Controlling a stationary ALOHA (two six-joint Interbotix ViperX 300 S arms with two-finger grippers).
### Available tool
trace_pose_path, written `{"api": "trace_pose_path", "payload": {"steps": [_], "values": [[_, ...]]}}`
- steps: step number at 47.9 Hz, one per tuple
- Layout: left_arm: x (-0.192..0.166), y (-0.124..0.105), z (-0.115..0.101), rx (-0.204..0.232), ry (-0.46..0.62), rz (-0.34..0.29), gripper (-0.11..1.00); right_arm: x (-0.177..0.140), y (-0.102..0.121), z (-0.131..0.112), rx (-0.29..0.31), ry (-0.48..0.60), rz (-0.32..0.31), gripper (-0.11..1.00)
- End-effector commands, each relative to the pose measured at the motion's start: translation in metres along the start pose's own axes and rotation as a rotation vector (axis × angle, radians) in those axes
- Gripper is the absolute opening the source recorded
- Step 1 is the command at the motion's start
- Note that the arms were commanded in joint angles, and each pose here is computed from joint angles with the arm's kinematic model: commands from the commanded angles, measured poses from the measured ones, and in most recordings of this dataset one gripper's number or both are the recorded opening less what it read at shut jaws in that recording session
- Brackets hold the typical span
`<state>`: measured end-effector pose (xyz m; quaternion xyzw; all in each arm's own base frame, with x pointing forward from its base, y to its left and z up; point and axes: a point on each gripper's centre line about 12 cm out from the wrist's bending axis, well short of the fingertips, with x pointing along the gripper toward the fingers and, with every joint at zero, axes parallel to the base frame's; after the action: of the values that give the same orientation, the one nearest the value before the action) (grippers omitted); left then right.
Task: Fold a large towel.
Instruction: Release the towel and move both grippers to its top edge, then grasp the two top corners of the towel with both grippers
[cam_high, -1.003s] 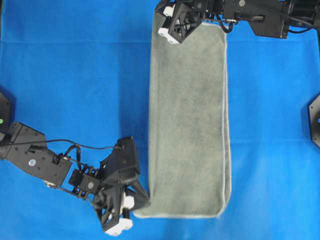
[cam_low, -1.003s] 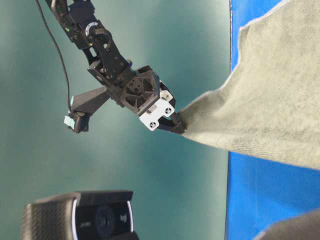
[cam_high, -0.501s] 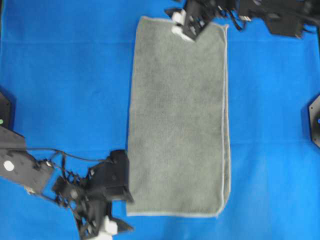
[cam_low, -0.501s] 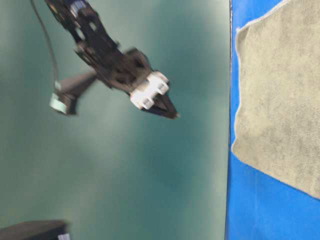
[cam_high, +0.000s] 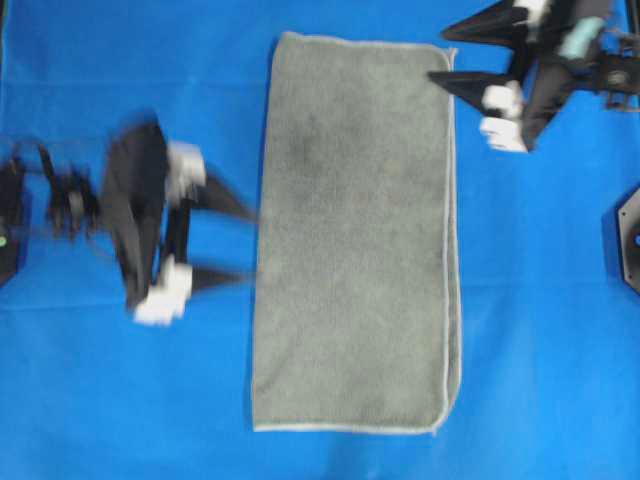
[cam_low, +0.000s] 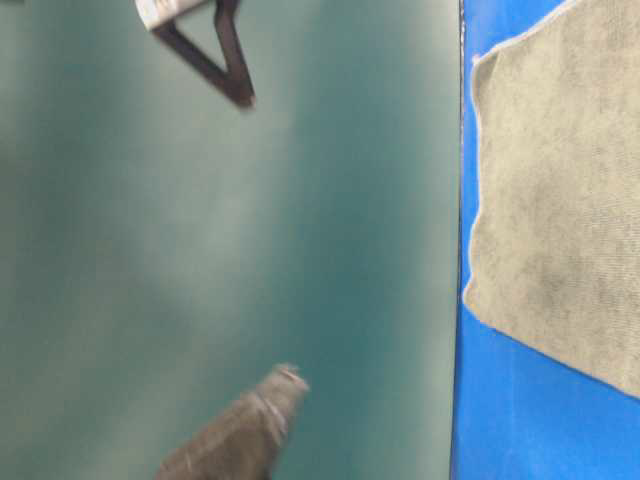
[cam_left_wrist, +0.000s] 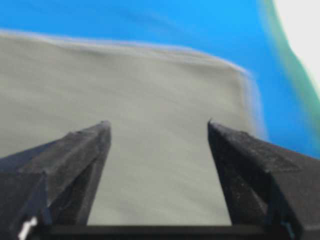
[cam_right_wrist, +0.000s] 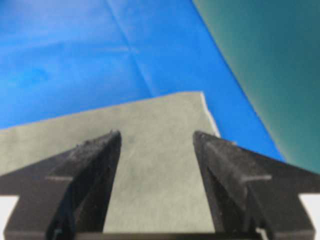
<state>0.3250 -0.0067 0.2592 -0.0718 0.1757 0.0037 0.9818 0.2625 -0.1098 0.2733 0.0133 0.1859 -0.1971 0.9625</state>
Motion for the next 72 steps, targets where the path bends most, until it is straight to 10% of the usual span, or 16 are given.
{"api": "trace_pose_path", "payload": {"steps": [1, 28, 44, 59, 65, 72], "values": [[-0.011, 0.035, 0.018, -0.017, -0.091, 0.099, 0.74, -0.009, -0.008, 0.0, 0.03, -0.011, -0.031, 0.62], [0.048, 0.183, -0.044, -0.109, 0.016, 0.442, 0.73, 0.071, -0.08, -0.081, 0.116, 0.36, -0.225, 0.62], [0.093, 0.245, -0.094, -0.163, 0.089, 0.526, 0.73, 0.11, -0.109, -0.125, 0.149, 0.428, -0.223, 0.62], [0.11, 0.257, -0.111, -0.183, 0.124, 0.535, 0.7, 0.12, -0.114, -0.15, 0.162, 0.485, -0.216, 0.61], [0.11, 0.257, -0.112, -0.184, 0.125, 0.535, 0.56, 0.121, -0.113, -0.156, 0.165, 0.5, -0.213, 0.53], [0.111, 0.256, -0.112, -0.186, 0.134, 0.531, 0.18, 0.121, -0.113, -0.156, 0.165, 0.499, -0.213, 0.13]]}}
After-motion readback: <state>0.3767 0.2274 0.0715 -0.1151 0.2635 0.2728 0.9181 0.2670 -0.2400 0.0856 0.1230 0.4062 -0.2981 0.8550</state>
